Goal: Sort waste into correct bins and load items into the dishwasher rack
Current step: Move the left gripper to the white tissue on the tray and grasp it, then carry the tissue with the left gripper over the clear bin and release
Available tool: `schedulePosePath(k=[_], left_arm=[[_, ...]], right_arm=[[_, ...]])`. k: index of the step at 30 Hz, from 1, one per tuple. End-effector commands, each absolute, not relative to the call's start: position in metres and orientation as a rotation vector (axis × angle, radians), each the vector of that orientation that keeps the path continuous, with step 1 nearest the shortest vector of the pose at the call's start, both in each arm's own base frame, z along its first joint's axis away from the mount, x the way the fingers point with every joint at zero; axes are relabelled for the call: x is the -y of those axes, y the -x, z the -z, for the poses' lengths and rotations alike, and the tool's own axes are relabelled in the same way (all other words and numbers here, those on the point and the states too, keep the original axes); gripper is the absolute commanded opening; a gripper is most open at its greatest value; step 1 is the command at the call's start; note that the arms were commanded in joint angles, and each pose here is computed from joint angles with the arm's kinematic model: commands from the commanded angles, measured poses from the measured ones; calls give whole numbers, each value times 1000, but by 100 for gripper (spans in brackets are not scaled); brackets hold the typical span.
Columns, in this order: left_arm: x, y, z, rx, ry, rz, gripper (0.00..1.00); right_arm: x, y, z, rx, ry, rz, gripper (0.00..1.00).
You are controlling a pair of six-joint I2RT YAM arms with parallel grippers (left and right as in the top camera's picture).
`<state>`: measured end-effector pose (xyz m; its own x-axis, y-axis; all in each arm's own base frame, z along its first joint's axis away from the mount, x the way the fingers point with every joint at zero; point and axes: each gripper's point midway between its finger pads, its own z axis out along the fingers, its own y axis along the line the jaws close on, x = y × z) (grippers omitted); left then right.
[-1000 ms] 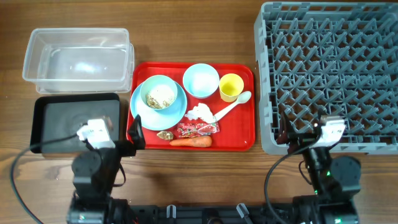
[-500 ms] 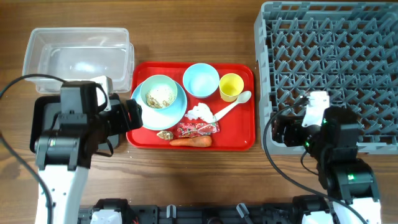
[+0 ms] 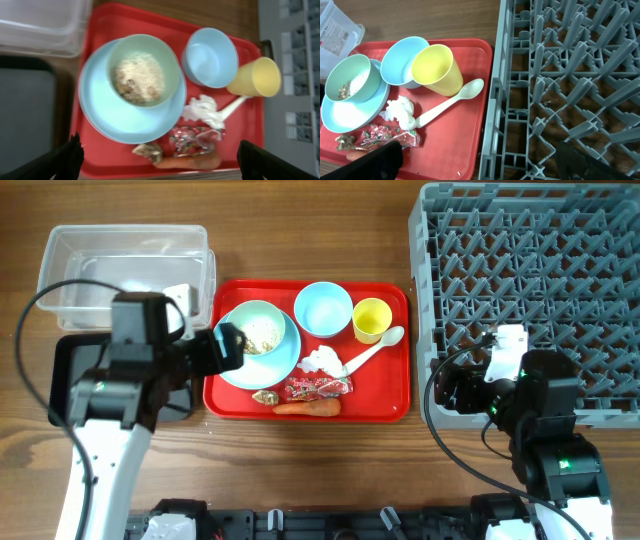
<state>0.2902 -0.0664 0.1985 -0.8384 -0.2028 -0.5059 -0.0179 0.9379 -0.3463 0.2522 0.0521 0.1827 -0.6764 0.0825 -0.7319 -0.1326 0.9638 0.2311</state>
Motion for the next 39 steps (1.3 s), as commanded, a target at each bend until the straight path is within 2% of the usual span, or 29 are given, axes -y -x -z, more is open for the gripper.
schedulePosePath(k=[1, 9, 12, 15, 17, 20, 21, 22, 24, 25, 27, 30, 34, 39], left_arm=[[110, -300, -184, -2589, 91, 567, 100], [219, -305, -104, -2751, -178, 649, 99], [244, -302, -70, -2823, -129, 659, 96], [252, -302, -48, -2868, -41, 639, 90], [250, -307, -32, -2884, 34, 583, 80], [249, -306, -22, -2905, 40, 569, 72], [249, -306, -20, -2909, 41, 564, 62], [247, -307, -19, -2906, 44, 549, 52], [246, -307, -19, -2903, 45, 541, 49], [246, -307, -19, -2905, 45, 540, 44], [245, -305, -18, -2914, 47, 534, 24], [244, -303, -18, -2923, 48, 527, 4], [237, -308, -41, -2878, 54, 550, 4], [206, -327, -117, -2679, 14, 573, 4]], right_arm=[[-55, -255, -197, -2253, 37, -358, 100], [-55, -255, -197, -2252, 37, -359, 100], [-55, -255, -197, -2253, 37, -359, 100], [-55, -255, -197, -2253, 37, -359, 100], [-55, -255, -197, -2253, 37, -359, 100], [-55, -255, -197, -2253, 37, -359, 100], [-55, -255, -197, -2253, 36, -359, 100], [-55, -255, -197, -2253, 37, -359, 99], [-55, -255, -197, -2253, 37, -359, 100], [-55, -255, -197, -2253, 37, -359, 100], [-55, -255, -197, -2253, 37, -359, 100], [-55, -255, -197, -2253, 37, -359, 100], [-55, -255, -197, -2253, 37, -359, 100], [-55, -255, -197, -2252, 37, -358, 100]])
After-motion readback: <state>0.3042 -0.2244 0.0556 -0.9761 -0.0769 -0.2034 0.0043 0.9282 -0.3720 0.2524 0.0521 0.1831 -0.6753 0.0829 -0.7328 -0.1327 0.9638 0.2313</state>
